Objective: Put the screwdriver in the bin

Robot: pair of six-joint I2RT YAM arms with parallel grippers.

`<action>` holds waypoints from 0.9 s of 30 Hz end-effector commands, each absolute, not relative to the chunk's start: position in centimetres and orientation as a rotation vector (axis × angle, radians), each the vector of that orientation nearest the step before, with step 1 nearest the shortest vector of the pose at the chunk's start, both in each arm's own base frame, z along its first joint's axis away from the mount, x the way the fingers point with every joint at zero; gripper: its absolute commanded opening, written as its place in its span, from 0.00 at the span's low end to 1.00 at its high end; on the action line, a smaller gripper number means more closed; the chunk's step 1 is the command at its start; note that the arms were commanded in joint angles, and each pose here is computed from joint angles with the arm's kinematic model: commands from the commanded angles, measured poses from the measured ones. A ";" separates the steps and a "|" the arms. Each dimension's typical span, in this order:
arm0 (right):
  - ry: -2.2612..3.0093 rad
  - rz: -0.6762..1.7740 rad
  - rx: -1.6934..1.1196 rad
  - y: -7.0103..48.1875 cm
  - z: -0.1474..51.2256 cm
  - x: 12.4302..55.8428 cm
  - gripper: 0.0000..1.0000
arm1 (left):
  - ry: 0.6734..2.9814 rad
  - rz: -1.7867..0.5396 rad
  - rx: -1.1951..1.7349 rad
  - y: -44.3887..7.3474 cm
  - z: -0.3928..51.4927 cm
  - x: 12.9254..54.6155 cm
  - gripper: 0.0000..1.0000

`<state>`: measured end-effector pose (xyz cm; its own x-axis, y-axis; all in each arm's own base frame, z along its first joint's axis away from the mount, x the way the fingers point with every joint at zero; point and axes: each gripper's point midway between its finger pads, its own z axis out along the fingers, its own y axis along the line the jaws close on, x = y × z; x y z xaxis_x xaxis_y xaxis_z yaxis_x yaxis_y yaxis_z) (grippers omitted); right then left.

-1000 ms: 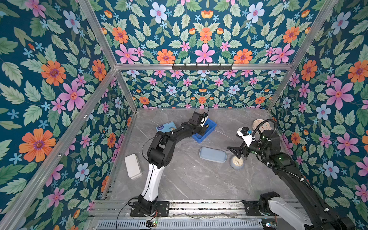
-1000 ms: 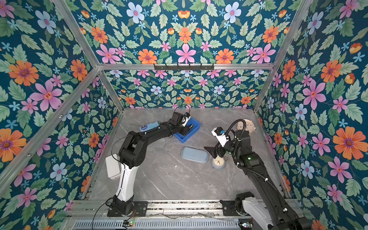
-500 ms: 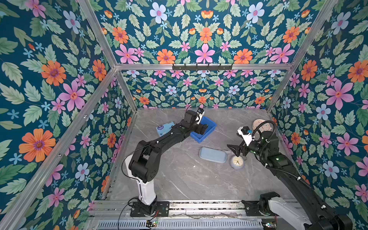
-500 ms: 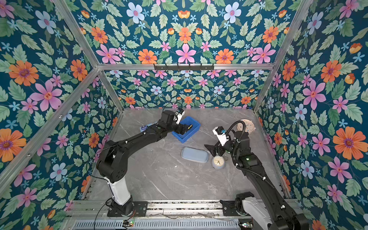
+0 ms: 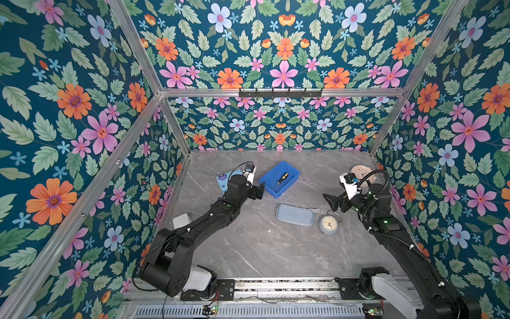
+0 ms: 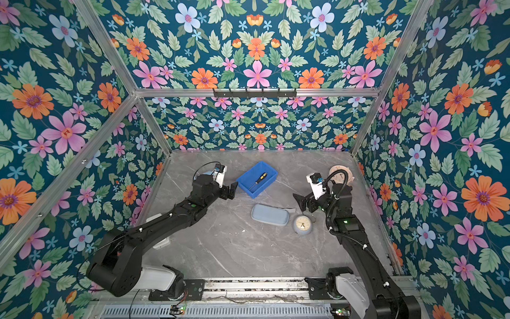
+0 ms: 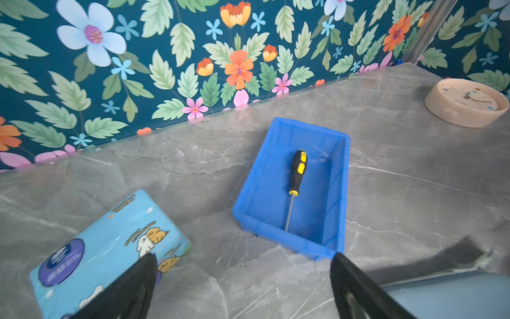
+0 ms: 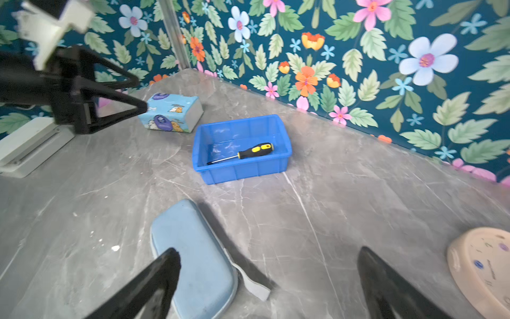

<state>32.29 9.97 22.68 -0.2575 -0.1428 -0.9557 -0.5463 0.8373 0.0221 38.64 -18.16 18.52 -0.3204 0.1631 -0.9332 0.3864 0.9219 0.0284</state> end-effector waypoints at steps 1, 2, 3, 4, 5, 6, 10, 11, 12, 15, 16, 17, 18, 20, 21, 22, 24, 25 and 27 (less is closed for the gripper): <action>1.770 0.349 -0.405 7.7 23.5 33.8 0.99 | 1.843 -0.171 0.320 -15.5 19.2 38.4 1.00; 1.776 0.325 -0.371 7.0 23.1 34.1 0.99 | 1.847 -0.147 0.309 -14.6 18.7 38.0 1.00; 1.780 0.302 -0.328 6.3 22.8 34.4 0.99 | 1.849 -0.122 0.296 -13.6 18.2 37.7 1.00; 1.779 0.285 -0.284 5.5 22.5 34.7 0.99 | 1.855 -0.094 0.284 -12.6 17.6 37.2 1.00; 1.779 0.274 -0.244 4.8 22.0 34.9 0.99 | 1.859 -0.072 0.278 -11.8 17.2 36.9 1.00; 1.779 0.260 -0.196 4.0 21.6 35.1 0.99 | 1.863 -0.042 0.272 -10.8 16.6 36.5 1.00; 1.786 0.196 -0.071 1.7 19.2 35.5 0.99 | 1.868 0.092 0.206 -6.5 14.0 35.3 1.00; 1.789 0.189 -0.053 1.3 18.8 35.6 0.99 | 1.856 0.116 0.181 -5.6 13.7 35.1 1.00; 1.790 0.180 -0.031 0.9 18.3 35.7 0.99 | 1.839 0.144 0.142 -4.5 13.3 34.9 1.00; 1.804 0.165 -0.008 0.5 16.9 36.0 0.99 | 1.794 0.206 0.044 -1.6 12.8 34.5 1.00; 1.812 0.162 -0.002 0.4 16.4 36.1 0.99 | 1.776 0.220 0.014 -0.8 12.9 34.6 1.00; 1.819 0.164 0.004 0.3 15.9 36.1 0.99 | 1.785 0.234 -0.009 -0.3 12.8 34.9 1.00; 1.834 0.164 0.017 0.2 15.5 36.2 0.99 | 1.795 0.240 -0.011 0.0 12.6 35.1 1.00; 1.857 0.161 0.019 0.2 14.9 36.3 0.99 | 1.771 0.243 -0.005 0.2 12.9 35.7 1.00; 1.874 0.157 0.036 0.0 14.6 36.3 0.99 | 1.757 0.245 -0.005 0.3 13.1 35.9 1.00; 1.878 0.157 0.042 -0.1 14.3 36.4 0.99 | 1.748 0.245 -0.009 0.4 13.2 36.2 1.00; 1.882 0.162 0.035 0.0 13.7 36.3 0.99 | 1.741 0.236 -0.008 0.5 13.2 36.9 1.00; 1.879 0.162 0.033 0.1 13.3 36.3 0.99 | 1.738 0.226 -0.011 0.5 13.3 37.3 1.00; 1.867 0.163 0.026 0.1 12.8 36.2 0.99 | 1.775 0.211 -0.037 0.8 12.8 38.3 1.00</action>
<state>35.70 0.21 11.83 -0.3635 0.0939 -0.9268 -0.0642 0.9900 0.1254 37.12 0.90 11.37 -0.2674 0.1266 -0.9552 -0.1388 0.9759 0.1682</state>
